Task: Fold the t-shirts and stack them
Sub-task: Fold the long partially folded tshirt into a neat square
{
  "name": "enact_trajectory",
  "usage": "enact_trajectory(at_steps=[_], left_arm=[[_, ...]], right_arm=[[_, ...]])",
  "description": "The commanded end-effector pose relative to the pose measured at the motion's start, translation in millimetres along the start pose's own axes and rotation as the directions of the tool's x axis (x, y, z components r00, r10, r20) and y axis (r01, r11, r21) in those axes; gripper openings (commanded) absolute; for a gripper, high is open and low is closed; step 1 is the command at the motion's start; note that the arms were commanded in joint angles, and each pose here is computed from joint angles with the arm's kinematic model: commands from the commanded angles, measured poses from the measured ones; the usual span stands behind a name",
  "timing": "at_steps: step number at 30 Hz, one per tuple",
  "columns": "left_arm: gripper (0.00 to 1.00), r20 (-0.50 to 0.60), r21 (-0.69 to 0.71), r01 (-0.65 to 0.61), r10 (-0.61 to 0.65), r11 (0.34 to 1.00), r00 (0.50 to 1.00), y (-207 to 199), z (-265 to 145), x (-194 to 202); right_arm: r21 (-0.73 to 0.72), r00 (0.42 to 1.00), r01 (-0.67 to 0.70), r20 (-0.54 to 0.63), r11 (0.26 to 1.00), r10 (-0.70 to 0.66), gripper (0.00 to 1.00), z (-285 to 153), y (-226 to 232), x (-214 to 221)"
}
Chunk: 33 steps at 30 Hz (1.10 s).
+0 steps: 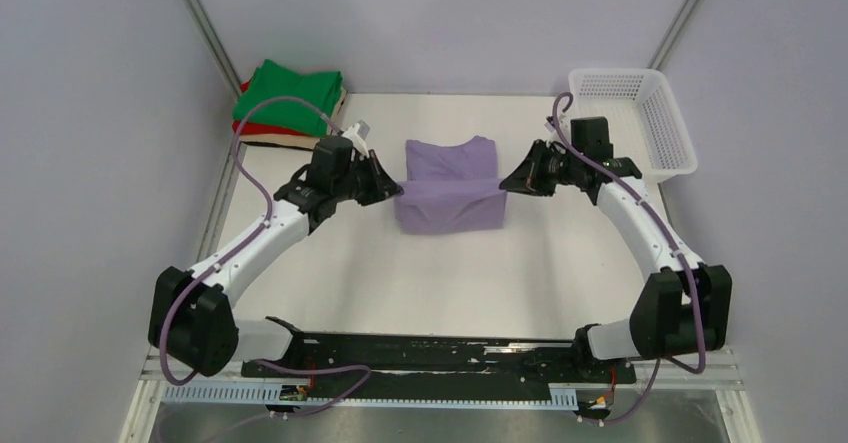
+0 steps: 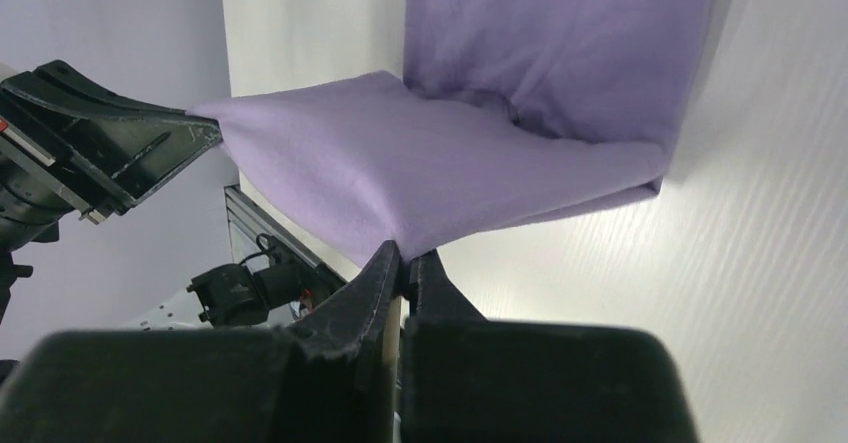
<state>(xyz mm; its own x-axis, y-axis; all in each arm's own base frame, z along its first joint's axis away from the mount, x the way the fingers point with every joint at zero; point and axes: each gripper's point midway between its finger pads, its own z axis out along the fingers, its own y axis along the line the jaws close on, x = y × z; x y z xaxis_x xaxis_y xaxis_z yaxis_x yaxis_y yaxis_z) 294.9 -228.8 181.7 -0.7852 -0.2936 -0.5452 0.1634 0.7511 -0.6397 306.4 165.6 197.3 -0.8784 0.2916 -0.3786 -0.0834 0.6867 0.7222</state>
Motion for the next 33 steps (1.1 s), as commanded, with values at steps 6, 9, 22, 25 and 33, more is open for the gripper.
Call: enact_trajectory(at_steps=[6, 9, 22, 25, 33], left_arm=[[0.00, 0.139, 0.044, -0.063, 0.056, 0.997, 0.989, -4, 41, -113], [0.00, 0.125, 0.057, -0.044, 0.037, 0.997, 0.991, 3, 57, -127], [0.00, 0.046, 0.115, 0.107, -0.113, 0.988, 0.993, 57, 157, -176], [0.00, 0.052, 0.081, 0.161, -0.166, 0.984, 0.985, 82, 184, -185], [0.48, 0.059, 0.041, 0.200, -0.202, 0.979, 0.978, 114, 239, -210]], right_arm=[[-0.092, 0.996, 0.018, 0.086, 0.996, -0.010, 0.00, 21, 1, -95], [-0.097, 0.996, -0.007, 0.086, 0.995, 0.016, 0.00, 30, -8, -114], [-0.050, 0.991, -0.076, 0.108, 0.996, 0.081, 0.00, 95, -56, -183], [-0.031, 0.987, -0.103, 0.120, 0.994, 0.106, 0.00, 117, -74, -198], [-0.010, 0.971, -0.152, 0.188, 0.988, 0.151, 0.24, 154, -117, -243]])
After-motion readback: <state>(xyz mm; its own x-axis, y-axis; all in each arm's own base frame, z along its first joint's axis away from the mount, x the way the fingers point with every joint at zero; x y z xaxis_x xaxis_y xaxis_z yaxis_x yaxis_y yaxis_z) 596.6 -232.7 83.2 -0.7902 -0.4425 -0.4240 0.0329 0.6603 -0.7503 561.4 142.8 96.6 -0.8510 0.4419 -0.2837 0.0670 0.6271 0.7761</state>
